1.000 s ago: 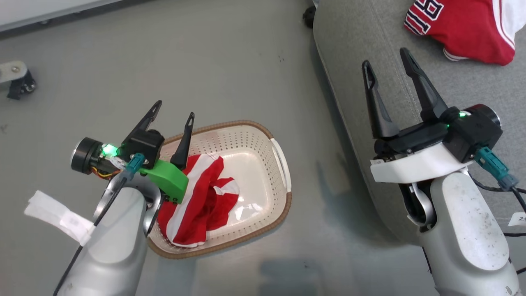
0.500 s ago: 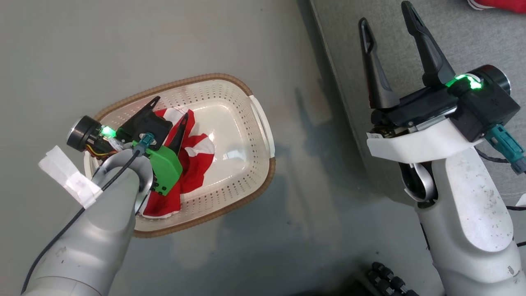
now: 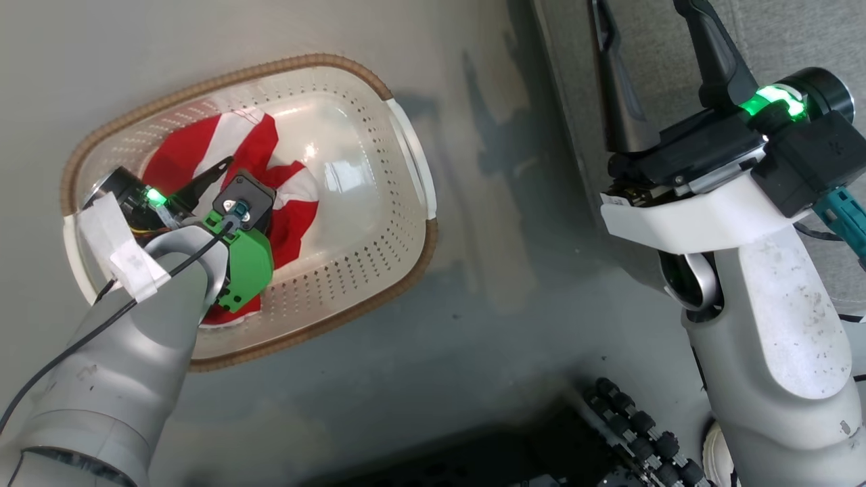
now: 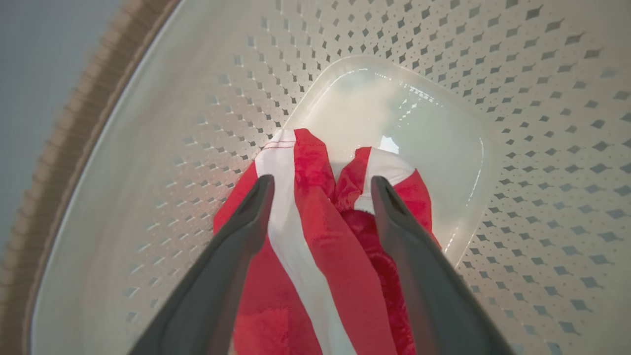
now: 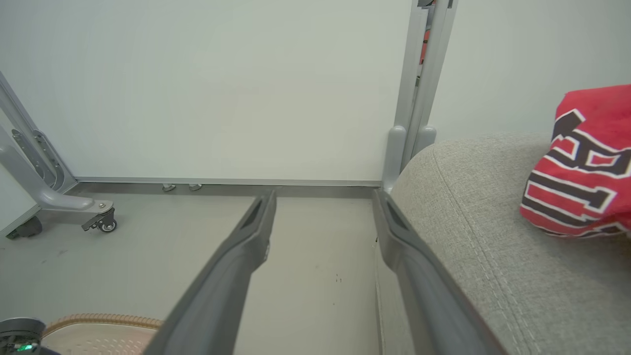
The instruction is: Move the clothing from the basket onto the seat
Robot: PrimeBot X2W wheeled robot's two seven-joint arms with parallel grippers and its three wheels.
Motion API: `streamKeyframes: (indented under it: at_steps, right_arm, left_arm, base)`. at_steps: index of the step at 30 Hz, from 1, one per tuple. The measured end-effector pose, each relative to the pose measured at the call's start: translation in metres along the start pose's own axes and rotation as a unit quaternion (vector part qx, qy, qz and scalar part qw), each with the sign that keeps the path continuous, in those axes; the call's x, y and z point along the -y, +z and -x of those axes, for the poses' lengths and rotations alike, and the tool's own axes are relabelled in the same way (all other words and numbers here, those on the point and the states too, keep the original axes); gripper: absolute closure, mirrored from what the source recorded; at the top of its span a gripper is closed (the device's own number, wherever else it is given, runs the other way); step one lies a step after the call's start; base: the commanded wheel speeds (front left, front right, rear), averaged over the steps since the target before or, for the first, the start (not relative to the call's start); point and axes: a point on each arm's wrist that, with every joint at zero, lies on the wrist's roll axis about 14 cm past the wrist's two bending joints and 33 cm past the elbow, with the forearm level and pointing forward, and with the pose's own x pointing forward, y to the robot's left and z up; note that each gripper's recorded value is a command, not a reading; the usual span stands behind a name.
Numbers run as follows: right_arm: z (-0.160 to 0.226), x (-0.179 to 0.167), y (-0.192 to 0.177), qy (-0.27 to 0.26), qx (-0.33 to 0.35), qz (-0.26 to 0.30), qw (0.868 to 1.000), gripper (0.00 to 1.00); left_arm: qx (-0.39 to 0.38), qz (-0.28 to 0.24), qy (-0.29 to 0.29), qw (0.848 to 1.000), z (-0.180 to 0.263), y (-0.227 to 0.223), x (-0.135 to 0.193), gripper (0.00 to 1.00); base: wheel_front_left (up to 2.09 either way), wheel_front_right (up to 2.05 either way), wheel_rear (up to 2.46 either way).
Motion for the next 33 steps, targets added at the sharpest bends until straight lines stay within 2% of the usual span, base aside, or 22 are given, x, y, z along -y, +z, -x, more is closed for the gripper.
streamKeyframes:
  at_steps: [9, 16, 30, 31, 32, 33]
  right_arm:
    - [-0.001, 0.004, -0.028, -0.002, -0.023, -0.002, 1.0, 0.0]
    - [-0.002, 0.002, -0.04, 0.0, -0.03, -0.007, 1.0, 0.0]
    - [0.001, 0.005, -0.067, -0.001, -0.051, -0.001, 0.999, 0.0]
    - [0.001, 0.005, -0.068, -0.001, -0.052, 0.0, 0.999, 0.0]
    - [0.001, 0.005, -0.069, -0.001, -0.053, 0.0, 0.999, 0.0]
    - [0.001, 0.005, -0.07, -0.001, -0.054, 0.001, 0.999, 0.0]
  left_arm:
    - [-0.126, -0.037, -0.031, 0.991, -0.011, -0.059, 0.009, 0.0]
    - [-0.194, -0.033, -0.039, 0.98, -0.009, -0.088, 0.014, 0.0]
    - [-0.232, -0.038, -0.066, 0.97, -0.022, -0.113, 0.029, 0.0]
    - [-0.235, -0.038, -0.067, 0.969, -0.022, -0.114, 0.03, 0.04]
    - [-0.237, -0.043, -0.069, 0.968, -0.022, -0.116, 0.031, 0.58]
    - [-0.238, -0.045, -0.07, 0.968, -0.022, -0.117, 0.032, 0.85]
  base:
    - [0.0, 0.0, 0.0]
    - [0.0, 0.0, 0.0]
    - [0.0, 0.0, 0.0]
    - [0.0, 0.0, 0.0]
    - [0.0, 0.0, 0.0]
    - [0.0, 0.0, 0.0]
